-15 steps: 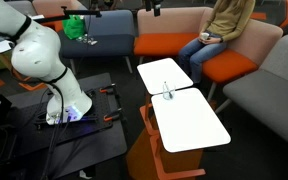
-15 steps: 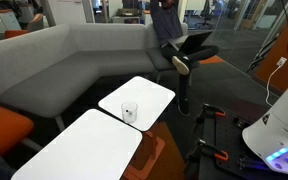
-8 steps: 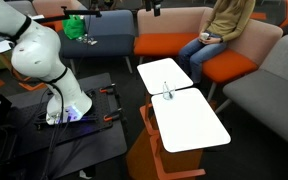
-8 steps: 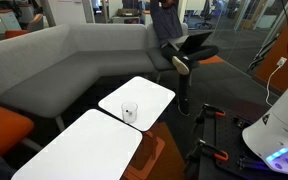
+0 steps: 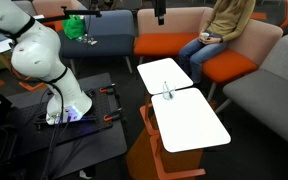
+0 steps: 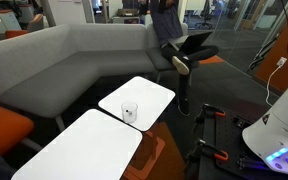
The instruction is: Remove the pen from the cup and put it on the table
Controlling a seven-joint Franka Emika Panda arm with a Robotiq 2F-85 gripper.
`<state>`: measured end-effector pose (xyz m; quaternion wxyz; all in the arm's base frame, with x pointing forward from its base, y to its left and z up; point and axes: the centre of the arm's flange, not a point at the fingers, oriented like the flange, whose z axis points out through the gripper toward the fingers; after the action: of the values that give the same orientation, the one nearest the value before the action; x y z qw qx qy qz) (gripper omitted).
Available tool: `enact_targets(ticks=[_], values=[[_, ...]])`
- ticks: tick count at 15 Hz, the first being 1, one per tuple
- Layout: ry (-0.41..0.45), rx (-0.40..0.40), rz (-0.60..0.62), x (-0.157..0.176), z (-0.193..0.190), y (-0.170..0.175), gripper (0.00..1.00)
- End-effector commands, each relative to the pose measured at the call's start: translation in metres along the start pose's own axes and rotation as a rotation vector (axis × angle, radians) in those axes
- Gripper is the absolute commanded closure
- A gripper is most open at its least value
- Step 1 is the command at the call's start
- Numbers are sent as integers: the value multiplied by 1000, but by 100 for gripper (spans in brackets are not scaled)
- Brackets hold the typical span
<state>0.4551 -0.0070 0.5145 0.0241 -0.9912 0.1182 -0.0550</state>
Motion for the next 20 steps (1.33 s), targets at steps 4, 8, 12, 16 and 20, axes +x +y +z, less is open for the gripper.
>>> enact_targets(ticks=[4,8,12,16,20], values=[[-149,115,317,65,112,-4,0],[-226,195,508,90,168,8,0],[-273,281,698,102,198,12,2],[-226,313,852,115,226,26,0],[-219,254,926,114,266,42,0]])
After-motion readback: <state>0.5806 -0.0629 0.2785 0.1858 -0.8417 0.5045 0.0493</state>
